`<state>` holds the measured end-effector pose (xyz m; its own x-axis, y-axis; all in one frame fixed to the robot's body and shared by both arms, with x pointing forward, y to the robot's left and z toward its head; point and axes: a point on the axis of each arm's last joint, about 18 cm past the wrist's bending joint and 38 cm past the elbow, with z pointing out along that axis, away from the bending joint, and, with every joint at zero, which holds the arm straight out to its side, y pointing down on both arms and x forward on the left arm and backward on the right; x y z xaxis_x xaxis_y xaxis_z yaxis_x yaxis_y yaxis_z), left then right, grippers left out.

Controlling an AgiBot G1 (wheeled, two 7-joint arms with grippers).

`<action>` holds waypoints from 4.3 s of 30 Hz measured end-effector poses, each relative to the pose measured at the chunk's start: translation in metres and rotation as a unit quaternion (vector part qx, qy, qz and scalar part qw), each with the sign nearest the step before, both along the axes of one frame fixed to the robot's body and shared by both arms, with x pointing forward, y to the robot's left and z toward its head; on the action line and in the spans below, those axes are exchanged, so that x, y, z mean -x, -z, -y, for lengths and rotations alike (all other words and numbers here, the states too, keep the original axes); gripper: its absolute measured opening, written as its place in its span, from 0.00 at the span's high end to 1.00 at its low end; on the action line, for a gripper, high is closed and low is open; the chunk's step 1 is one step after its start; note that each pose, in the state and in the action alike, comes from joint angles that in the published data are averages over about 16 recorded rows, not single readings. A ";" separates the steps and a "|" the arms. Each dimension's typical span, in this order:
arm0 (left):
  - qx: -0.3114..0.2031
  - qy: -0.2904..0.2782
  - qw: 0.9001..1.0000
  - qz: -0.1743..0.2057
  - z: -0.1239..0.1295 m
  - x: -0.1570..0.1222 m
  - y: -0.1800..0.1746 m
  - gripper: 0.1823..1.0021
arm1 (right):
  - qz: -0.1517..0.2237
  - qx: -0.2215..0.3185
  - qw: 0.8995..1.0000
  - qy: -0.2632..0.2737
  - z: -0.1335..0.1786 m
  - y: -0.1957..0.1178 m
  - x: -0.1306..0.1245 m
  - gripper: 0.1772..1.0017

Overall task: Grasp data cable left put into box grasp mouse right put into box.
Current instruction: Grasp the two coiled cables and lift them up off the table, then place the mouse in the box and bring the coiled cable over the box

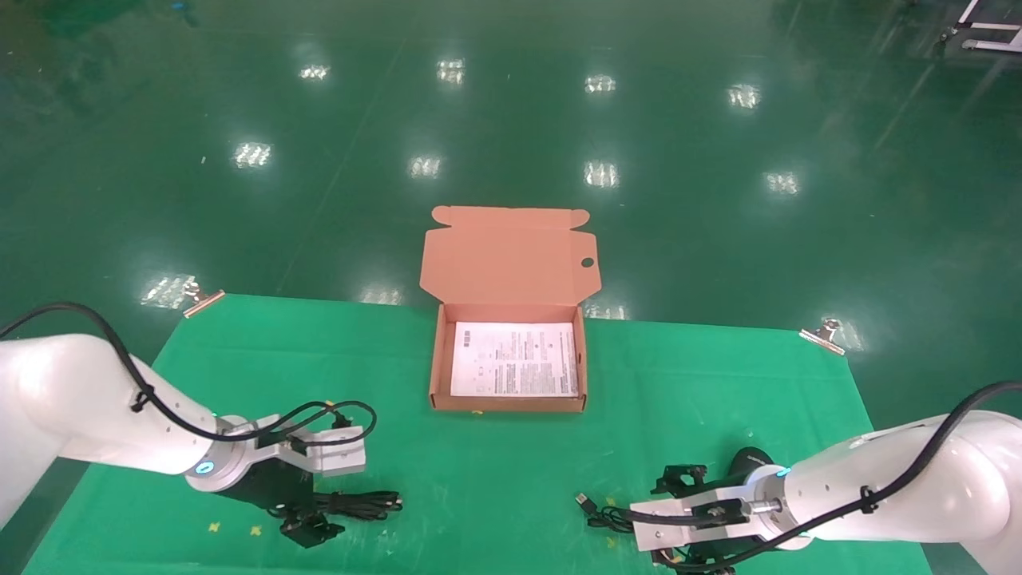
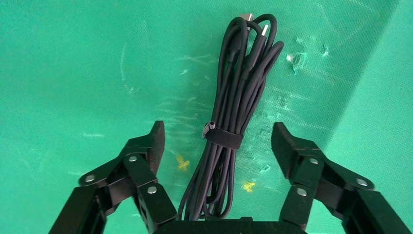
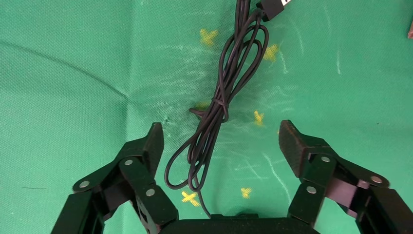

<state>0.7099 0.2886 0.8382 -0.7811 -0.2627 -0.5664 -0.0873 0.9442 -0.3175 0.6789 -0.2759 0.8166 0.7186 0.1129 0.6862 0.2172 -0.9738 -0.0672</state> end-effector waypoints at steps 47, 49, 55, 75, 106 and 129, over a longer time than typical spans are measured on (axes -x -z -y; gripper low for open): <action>-0.029 0.035 0.996 0.077 0.001 -0.001 -0.052 0.90 | 0.048 -0.019 0.999 0.008 0.009 -0.048 -0.001 0.97; -0.036 0.038 0.994 0.096 0.001 -0.001 -0.064 0.90 | 0.068 -0.026 0.997 0.011 0.012 -0.065 -0.001 0.97; -0.047 0.040 0.986 0.152 0.006 -0.001 -0.103 0.90 | 0.143 -0.051 0.988 0.015 0.015 -0.130 0.000 0.98; -0.021 0.030 0.949 0.314 0.055 -0.006 -0.221 0.91 | 0.345 -0.127 0.926 -0.092 -0.073 -0.316 0.005 0.98; -0.034 -0.072 0.941 0.328 0.009 -0.007 -0.240 0.91 | 0.337 -0.141 0.920 -0.141 -0.131 -0.317 -0.025 0.98; -0.052 -0.124 0.938 0.320 -0.011 -0.002 -0.227 0.91 | 0.272 -0.146 0.939 -0.148 -0.161 -0.245 -0.053 0.98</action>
